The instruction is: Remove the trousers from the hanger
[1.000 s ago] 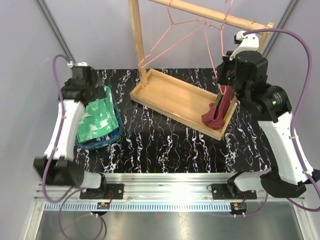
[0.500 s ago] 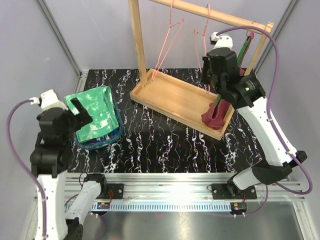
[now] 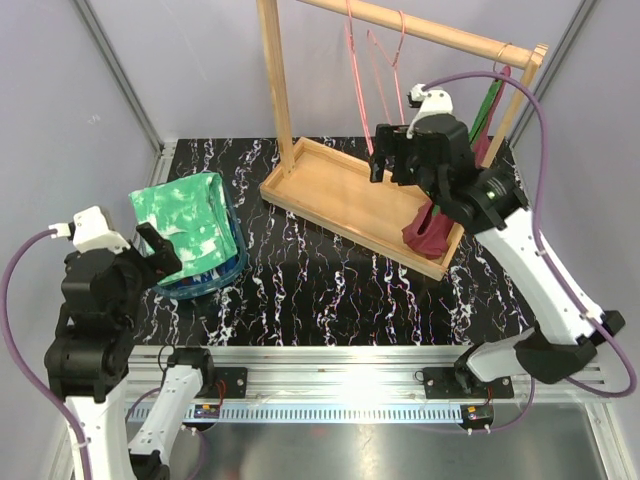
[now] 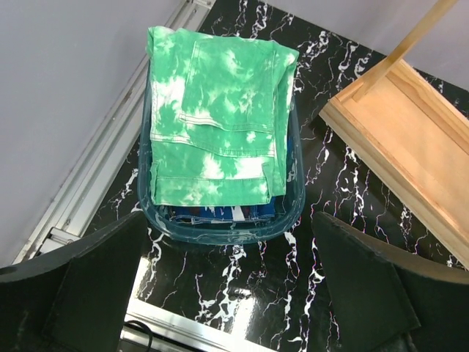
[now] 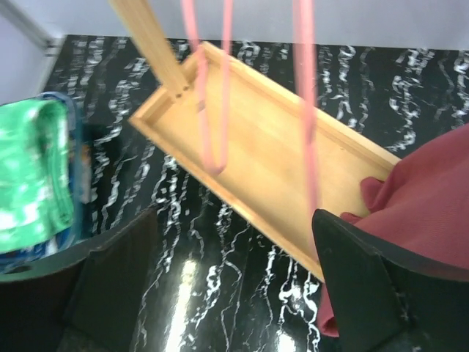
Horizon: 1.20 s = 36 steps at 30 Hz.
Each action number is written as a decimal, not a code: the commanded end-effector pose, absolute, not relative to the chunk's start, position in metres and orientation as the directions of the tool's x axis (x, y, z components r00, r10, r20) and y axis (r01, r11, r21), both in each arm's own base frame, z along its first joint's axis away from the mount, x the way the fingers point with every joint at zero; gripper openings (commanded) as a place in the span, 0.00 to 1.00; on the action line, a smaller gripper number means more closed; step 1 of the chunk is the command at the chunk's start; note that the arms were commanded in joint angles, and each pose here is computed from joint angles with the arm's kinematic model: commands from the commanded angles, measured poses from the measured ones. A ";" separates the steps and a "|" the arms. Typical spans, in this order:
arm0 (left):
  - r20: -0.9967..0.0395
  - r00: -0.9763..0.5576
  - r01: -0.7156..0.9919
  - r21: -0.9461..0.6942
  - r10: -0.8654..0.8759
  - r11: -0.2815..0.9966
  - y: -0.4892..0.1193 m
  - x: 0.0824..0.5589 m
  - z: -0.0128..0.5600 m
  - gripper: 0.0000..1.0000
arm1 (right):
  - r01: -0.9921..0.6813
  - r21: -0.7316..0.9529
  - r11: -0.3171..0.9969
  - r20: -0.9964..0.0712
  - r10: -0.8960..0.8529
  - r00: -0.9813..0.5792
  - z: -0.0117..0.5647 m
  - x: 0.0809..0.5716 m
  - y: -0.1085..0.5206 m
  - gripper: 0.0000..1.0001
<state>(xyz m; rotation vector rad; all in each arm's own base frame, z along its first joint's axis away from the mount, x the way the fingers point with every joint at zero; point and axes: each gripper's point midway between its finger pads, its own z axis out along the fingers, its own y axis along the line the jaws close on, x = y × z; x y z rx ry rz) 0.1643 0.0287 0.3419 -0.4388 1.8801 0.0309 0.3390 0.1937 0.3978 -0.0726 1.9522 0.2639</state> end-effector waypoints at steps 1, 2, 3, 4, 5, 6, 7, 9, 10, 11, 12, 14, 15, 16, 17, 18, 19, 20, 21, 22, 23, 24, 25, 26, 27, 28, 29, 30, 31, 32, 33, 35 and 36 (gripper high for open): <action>-0.941 -0.214 -0.241 -0.210 -0.263 0.948 0.021 0.148 0.364 0.99 | -0.330 0.243 0.912 -0.948 0.152 -0.278 0.451 0.300 0.195 0.95; -0.943 -0.207 -0.234 -0.212 -0.262 0.949 0.021 0.146 0.366 0.99 | -0.380 0.252 0.890 -0.949 0.150 -0.277 0.454 0.291 0.199 0.99; -0.942 -0.206 -0.232 -0.216 -0.265 0.948 0.020 0.144 0.367 0.99 | -0.412 0.262 0.873 -0.952 0.166 -0.256 0.464 0.277 0.193 0.99; -0.943 -0.200 -0.224 -0.220 -0.266 0.949 0.019 0.141 0.368 0.99 | -0.439 0.256 0.861 -0.956 0.160 -0.245 0.468 0.269 0.192 0.99; -0.947 -0.186 -0.213 -0.223 -0.264 0.951 0.018 0.136 0.370 0.99 | -0.479 0.260 0.838 -0.958 0.161 -0.238 0.475 0.258 0.193 1.00; -0.948 -0.184 -0.198 -0.223 -0.260 0.954 0.016 0.134 0.370 0.99 | -0.502 0.259 0.825 -0.962 0.173 -0.212 0.486 0.245 0.186 0.99; -0.949 -0.180 -0.193 -0.223 -0.257 0.956 0.015 0.132 0.369 0.99 | -0.513 0.259 0.818 -0.962 0.169 -0.214 0.489 0.236 0.182 1.00; -0.956 -0.167 -0.165 -0.214 -0.241 0.963 0.013 0.127 0.367 0.99 | -0.536 0.251 0.806 -0.966 0.174 -0.190 0.500 0.214 0.168 1.00; -0.959 -0.163 -0.147 -0.211 -0.234 0.966 0.011 0.124 0.366 0.99 | -0.537 0.245 0.808 -0.968 0.170 -0.185 0.501 0.208 0.162 0.99; -0.961 -0.157 -0.133 -0.206 -0.226 0.969 0.010 0.122 0.362 0.99 | -0.539 0.234 0.809 -0.971 0.173 -0.163 0.506 0.197 0.152 0.99; -0.963 -0.147 -0.132 -0.205 -0.224 0.970 0.010 0.120 0.362 0.99 | -0.529 0.210 0.822 -0.976 0.142 -0.165 0.499 0.191 0.144 0.99; -0.964 -0.149 -0.138 -0.199 -0.219 0.970 0.012 0.119 0.357 0.99 | -0.471 0.178 0.864 -0.982 0.122 -0.147 0.487 0.183 0.119 0.99; -0.965 -0.151 -0.153 -0.193 -0.216 0.969 0.015 0.119 0.350 0.99 | -0.434 0.169 0.885 -0.982 0.113 -0.152 0.478 0.180 0.108 0.99; -0.965 -0.154 -0.155 -0.188 -0.212 0.970 0.016 0.119 0.348 0.99 | -0.351 0.157 0.923 -0.984 0.114 -0.139 0.472 0.183 0.090 1.00; -0.965 -0.157 -0.155 -0.184 -0.208 0.971 0.016 0.119 0.345 0.99 | -0.310 0.147 0.939 -0.985 0.109 -0.137 0.459 0.177 0.075 1.00; -0.967 -0.159 -0.148 -0.176 -0.198 0.973 0.016 0.120 0.340 0.99 | -0.267 0.128 0.955 -0.985 0.091 -0.146 0.448 0.175 0.064 0.99; -0.970 -0.157 -0.133 -0.167 -0.187 0.977 0.015 0.120 0.339 0.99 | -0.165 0.110 0.980 -0.986 0.087 -0.142 0.440 0.177 0.044 1.00; -0.971 -0.150 -0.131 -0.166 -0.185 0.977 0.015 0.120 0.338 0.99 | -0.114 0.091 0.989 -0.985 0.073 -0.154 0.425 0.174 0.032 0.99; -0.972 -0.141 -0.148 -0.165 -0.186 0.975 0.018 0.120 0.335 0.99 | -0.024 0.057 0.998 -0.985 0.052 -0.166 0.414 0.174 0.015 1.00; -0.972 -0.140 -0.154 -0.166 -0.187 0.974 0.019 0.120 0.333 0.99 | 0.011 0.035 0.999 -0.983 0.036 -0.180 0.404 0.173 0.007 1.00; -0.973 -0.136 -0.157 -0.166 -0.187 0.974 0.020 0.120 0.332 0.99 | 0.042 0.006 0.999 -0.978 0.015 -0.206 0.388 0.173 0.001 0.99; -0.973 -0.135 -0.160 -0.167 -0.189 0.973 0.020 0.121 0.331 0.99 | 0.069 -0.008 0.998 -0.976 0.007 -0.219 0.381 0.172 -0.004 0.99; -0.972 -0.141 -0.161 -0.167 -0.190 0.973 0.020 0.123 0.326 0.99 | 0.096 -0.019 0.995 -0.975 0.003 -0.223 0.375 0.171 -0.009 0.99; -0.971 -0.134 -0.161 -0.177 -0.199 0.971 0.019 0.125 0.326 0.99 | 0.100 -0.033 0.994 -0.971 -0.008 -0.238 0.365 0.170 -0.011 1.00; -0.969 -0.132 -0.164 -0.184 -0.207 0.969 0.019 0.126 0.324 0.99 | 0.099 -0.035 0.994 -0.970 -0.010 -0.242 0.361 0.169 -0.011 0.99; -0.966 -0.148 -0.162 -0.188 -0.213 0.969 0.017 0.130 0.316 0.99 | 0.097 -0.040 0.994 -0.967 -0.015 -0.253 0.354 0.169 -0.010 0.99; -0.964 -0.148 -0.153 -0.198 -0.220 0.968 0.015 0.131 0.314 0.99 | 0.100 -0.033 0.994 -0.968 -0.007 -0.250 0.352 0.167 -0.012 1.00; -0.962 -0.151 -0.141 -0.206 -0.227 0.968 0.012 0.134 0.312 0.99 | 0.099 -0.023 0.995 -0.968 0.002 -0.249 0.351 0.167 -0.011 0.99; -0.962 -0.151 -0.133 -0.209 -0.229 0.969 0.010 0.136 0.311 0.99 | 0.089 -0.021 0.996 -0.968 0.003 -0.252 0.348 0.167 -0.009 0.99; -0.961 -0.158 -0.125 -0.208 -0.227 0.970 0.009 0.137 0.311 0.99 | 0.088 -0.020 0.996 -0.967 0.003 -0.255 0.345 0.167 -0.009 1.00; -0.963 -0.152 -0.130 -0.205 -0.224 0.970 0.010 0.137 0.311 0.99 | 0.087 -0.014 0.996 -0.967 0.009 -0.255 0.344 0.167 -0.008 0.99; -0.965 -0.141 -0.131 -0.203 -0.221 0.970 0.011 0.138 0.312 0.99 | 0.079 -0.014 0.997 -0.963 0.008 -0.268 0.339 0.168 -0.005 0.99; -0.965 -0.142 -0.124 -0.206 -0.222 0.971 0.010 0.138 0.312 0.99 | 0.082 -0.012 0.997 -0.964 0.010 -0.267 0.339 0.169 -0.005 0.99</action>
